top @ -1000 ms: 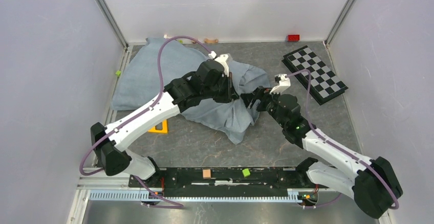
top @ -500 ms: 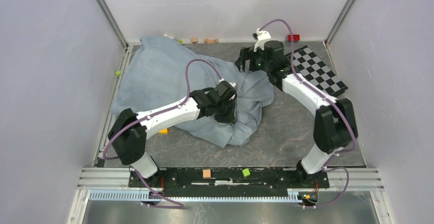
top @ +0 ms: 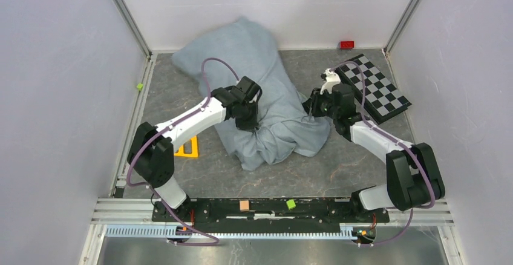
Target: Put the pillow into the pillowcase
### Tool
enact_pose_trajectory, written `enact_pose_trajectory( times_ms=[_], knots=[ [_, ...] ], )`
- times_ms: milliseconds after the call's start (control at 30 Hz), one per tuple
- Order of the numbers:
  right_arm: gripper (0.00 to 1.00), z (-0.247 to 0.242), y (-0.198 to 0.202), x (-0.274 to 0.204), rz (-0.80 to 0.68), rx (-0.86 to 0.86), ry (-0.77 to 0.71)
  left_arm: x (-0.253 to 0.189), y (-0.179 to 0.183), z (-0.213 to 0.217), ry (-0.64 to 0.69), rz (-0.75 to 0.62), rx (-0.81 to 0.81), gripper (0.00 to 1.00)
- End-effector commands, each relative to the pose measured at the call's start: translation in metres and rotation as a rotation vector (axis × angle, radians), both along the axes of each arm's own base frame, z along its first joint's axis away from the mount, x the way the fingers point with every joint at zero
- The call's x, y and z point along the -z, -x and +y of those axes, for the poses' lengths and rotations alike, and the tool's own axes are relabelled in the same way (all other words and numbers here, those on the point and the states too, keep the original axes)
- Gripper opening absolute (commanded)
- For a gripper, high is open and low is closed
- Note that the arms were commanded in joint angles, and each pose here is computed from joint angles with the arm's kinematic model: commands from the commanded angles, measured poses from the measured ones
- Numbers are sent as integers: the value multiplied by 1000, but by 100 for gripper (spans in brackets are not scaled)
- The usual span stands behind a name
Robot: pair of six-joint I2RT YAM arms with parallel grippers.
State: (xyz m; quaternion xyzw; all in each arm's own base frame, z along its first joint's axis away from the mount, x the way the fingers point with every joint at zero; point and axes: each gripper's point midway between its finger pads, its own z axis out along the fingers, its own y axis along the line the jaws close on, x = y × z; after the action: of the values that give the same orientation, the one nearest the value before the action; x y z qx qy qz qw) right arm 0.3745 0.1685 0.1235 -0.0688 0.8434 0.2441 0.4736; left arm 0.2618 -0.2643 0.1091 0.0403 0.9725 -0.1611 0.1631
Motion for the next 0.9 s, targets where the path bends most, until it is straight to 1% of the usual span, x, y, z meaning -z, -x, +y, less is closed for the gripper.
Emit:
enact_pose_trajectory(
  times_ms=[0,67,100,167,233,333,433,533,667,700,767,833,867],
  knots=[
    [44,-17,8,10,88,42,-4,-16,-53,26,-125,-141,-49,2],
    [62,-14,7,-4,73,16,-19,-25,-55,20,-96,-148,-38,2],
    [73,-15,7,-12,61,15,-28,-31,-54,18,-79,-154,-36,3],
    [82,-18,10,-22,58,7,-53,-39,-50,16,-47,-167,-31,3],
    [86,-23,16,-29,53,4,-89,-47,-47,17,-23,-183,-34,4],
    [87,-27,27,-40,21,-3,-148,-54,-45,17,-8,-192,-31,4],
    [83,-26,32,-42,11,-28,-200,-57,-44,15,4,-194,-25,4],
    [80,-24,34,-32,38,-50,-196,-58,-41,15,15,-190,-20,4],
    [82,-29,30,-23,24,-53,-148,-73,-36,15,53,-209,-26,5],
    [81,-28,30,-22,22,-69,-152,-78,-35,15,63,-220,-28,7],
    [76,-21,31,-19,35,-117,-168,-92,-27,9,118,-219,3,11],
    [70,-17,33,-18,40,-133,-197,-105,-19,11,142,-234,16,19],
    [65,-16,34,-18,40,-136,-198,-113,-13,14,151,-246,21,24]
  ],
)
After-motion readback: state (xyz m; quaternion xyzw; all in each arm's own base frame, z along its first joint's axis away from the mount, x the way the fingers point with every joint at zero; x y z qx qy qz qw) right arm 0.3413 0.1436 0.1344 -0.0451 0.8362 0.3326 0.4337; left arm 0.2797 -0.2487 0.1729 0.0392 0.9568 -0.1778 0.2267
